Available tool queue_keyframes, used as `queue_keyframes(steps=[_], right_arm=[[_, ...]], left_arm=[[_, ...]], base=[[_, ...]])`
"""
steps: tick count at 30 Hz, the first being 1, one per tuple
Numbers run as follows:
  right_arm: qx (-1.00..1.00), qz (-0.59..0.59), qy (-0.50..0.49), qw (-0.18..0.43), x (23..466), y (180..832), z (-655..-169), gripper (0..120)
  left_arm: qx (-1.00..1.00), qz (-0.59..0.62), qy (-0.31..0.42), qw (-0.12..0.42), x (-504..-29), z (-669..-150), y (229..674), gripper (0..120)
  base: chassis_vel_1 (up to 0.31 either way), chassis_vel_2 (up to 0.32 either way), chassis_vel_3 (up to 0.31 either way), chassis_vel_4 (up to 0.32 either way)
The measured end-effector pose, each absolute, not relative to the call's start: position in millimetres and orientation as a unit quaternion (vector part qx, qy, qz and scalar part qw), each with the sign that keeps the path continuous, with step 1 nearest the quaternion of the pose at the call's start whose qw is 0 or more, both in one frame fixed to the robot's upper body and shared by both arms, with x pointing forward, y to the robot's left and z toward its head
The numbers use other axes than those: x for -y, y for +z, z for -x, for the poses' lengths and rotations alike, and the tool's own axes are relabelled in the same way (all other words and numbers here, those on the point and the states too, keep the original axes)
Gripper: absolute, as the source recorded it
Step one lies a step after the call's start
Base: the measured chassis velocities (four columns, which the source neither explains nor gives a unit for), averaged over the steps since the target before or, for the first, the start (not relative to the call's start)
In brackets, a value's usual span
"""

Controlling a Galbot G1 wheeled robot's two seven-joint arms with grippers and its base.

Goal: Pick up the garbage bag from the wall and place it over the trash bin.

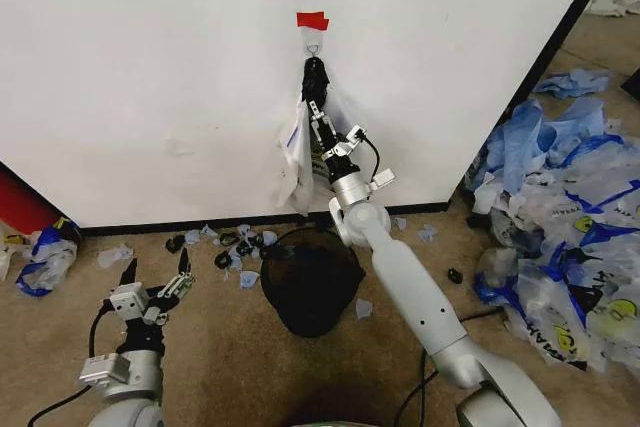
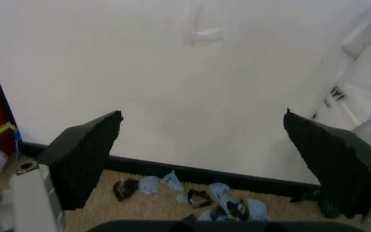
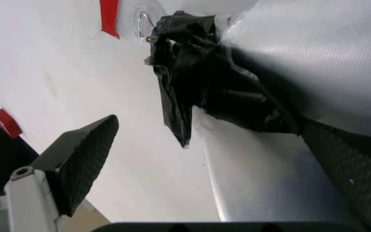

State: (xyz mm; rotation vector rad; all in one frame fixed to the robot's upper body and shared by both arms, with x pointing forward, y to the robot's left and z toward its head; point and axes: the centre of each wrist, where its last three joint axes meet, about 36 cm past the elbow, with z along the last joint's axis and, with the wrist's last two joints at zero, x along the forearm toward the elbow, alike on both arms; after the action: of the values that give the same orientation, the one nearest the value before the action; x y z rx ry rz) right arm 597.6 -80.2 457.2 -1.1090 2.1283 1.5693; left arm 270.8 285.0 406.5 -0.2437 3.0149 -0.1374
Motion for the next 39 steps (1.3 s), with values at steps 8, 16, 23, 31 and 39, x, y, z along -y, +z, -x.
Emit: queue_keyframes(steps=[8, 16, 23, 31, 39], right_arm=[[-0.734, 0.388, 0.538, 0.147, 83, 456, -602, 100], [-0.73, 0.395, 0.535, 0.16, 86, 455, -600, 99], [-0.732, 0.394, 0.533, 0.159, 88, 452, -602, 99], [-0.734, 0.393, 0.53, 0.161, 86, 454, -608, 89], [-0.735, 0.391, 0.53, 0.161, 85, 453, -607, 59]], left_arm=[[-0.994, 0.081, -0.046, 0.056, -285, -272, 402, 99], [-0.994, 0.082, -0.046, 0.054, -285, -272, 400, 99], [-0.994, 0.082, -0.047, 0.054, -283, -273, 398, 99], [-0.994, 0.083, -0.047, 0.053, -283, -271, 397, 99], [-0.994, 0.085, -0.048, 0.054, -282, -271, 395, 99]], base=[[0.0, 0.0, 0.0, 0.0], [0.0, 0.0, 0.0, 0.0], [0.0, 0.0, 0.0, 0.0], [0.0, 0.0, 0.0, 0.0], [0.0, 0.0, 0.0, 0.0]])
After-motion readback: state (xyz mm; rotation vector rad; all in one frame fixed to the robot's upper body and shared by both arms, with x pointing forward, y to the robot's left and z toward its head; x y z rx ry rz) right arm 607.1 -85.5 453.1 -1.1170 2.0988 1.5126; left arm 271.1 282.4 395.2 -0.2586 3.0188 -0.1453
